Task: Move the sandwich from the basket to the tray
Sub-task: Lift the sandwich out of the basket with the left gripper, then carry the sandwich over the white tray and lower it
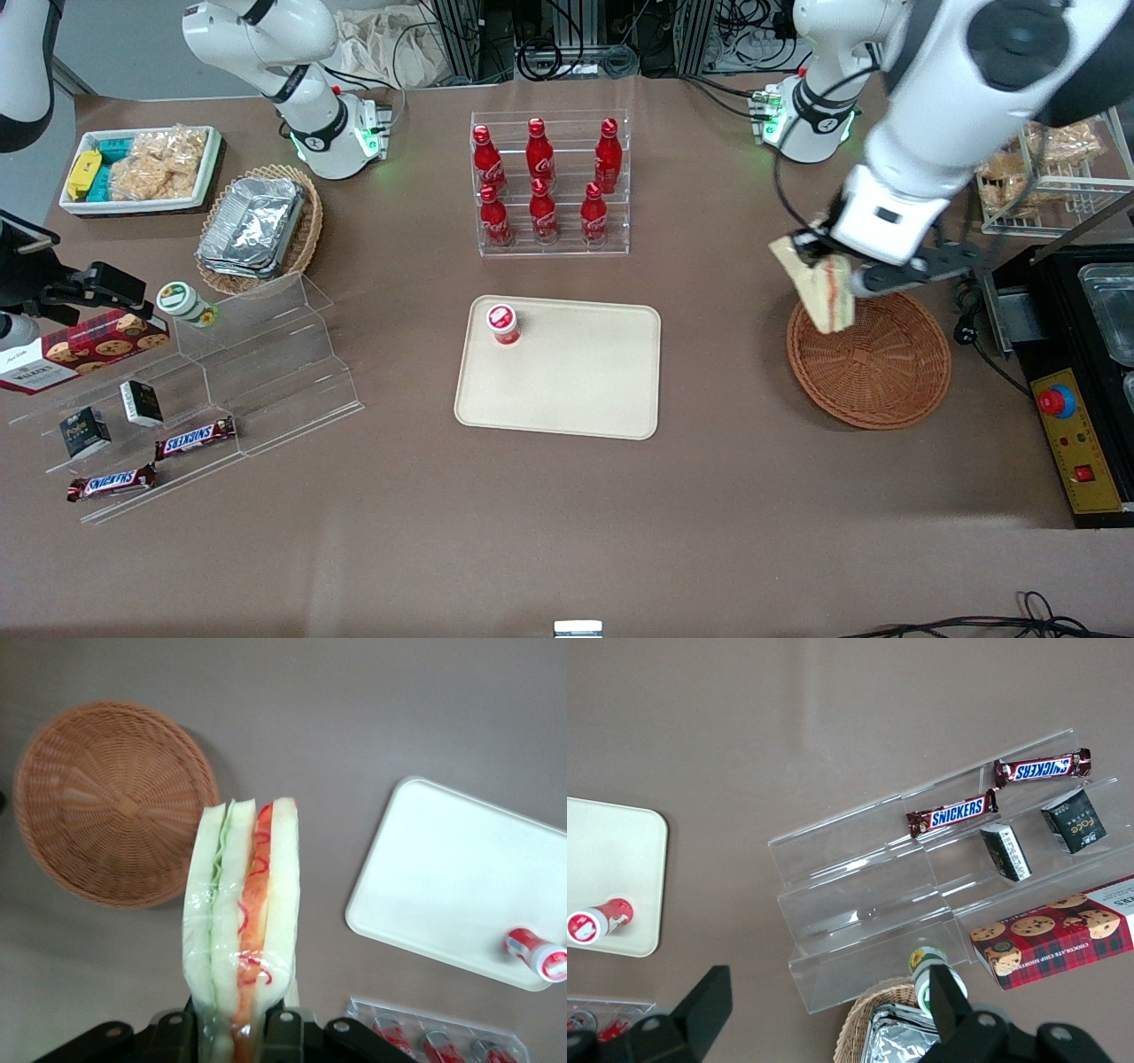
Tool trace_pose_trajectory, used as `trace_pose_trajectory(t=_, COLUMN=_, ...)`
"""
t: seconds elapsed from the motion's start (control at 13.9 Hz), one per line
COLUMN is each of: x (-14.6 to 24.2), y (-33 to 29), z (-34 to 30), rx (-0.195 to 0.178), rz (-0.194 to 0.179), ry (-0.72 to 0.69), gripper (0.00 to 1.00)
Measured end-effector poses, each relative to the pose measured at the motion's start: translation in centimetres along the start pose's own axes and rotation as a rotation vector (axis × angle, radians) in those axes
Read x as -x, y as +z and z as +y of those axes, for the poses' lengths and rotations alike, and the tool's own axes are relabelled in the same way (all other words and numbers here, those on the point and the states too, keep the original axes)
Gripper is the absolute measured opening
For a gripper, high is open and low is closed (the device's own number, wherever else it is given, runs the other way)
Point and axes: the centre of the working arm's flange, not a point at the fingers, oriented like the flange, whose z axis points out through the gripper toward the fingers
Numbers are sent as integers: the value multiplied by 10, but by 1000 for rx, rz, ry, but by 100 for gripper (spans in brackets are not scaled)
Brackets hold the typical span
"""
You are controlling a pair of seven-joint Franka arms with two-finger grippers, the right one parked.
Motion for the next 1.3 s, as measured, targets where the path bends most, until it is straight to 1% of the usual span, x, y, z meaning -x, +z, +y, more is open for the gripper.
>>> trace_pose_trajectory(t=0.07, x=15, y=5, z=22, rx=-13, rz=2, ry=14, gripper=29)
trace_pose_trajectory(t=0.22, x=40, y=26, z=62, rx=-55, rz=-1, ry=46, gripper=29)
trace_pose_trajectory(t=0.36, x=48, y=57, z=96, rx=-88, rz=-1, ry=68, gripper=29)
trace_pose_trajectory(t=0.43, x=46, y=78, z=111, rx=-94, rz=2, ry=70, gripper=28)
trace_pose_trajectory(t=0.51, x=39, y=100, z=125, rx=-88, rz=5, ry=67, gripper=28)
trace_pose_trajectory(t=0.65, x=25, y=151, z=148, rx=-62, rz=5, ry=67, gripper=28)
trace_pose_trajectory(t=0.79, x=20, y=200, z=169, rx=-44, rz=-1, ry=75, gripper=28)
trace_pose_trajectory(t=0.87, x=19, y=220, z=178, rx=-39, rz=4, ry=77, gripper=28)
trace_pose_trajectory(t=1.01, x=19, y=258, z=192, rx=-32, rz=21, ry=69, gripper=28)
trace_pose_trajectory(t=1.15, x=22, y=287, z=199, rx=-32, rz=15, ry=78, gripper=28)
trace_pose_trajectory(t=1.3, x=30, y=308, z=206, rx=-44, rz=9, ry=100, gripper=28)
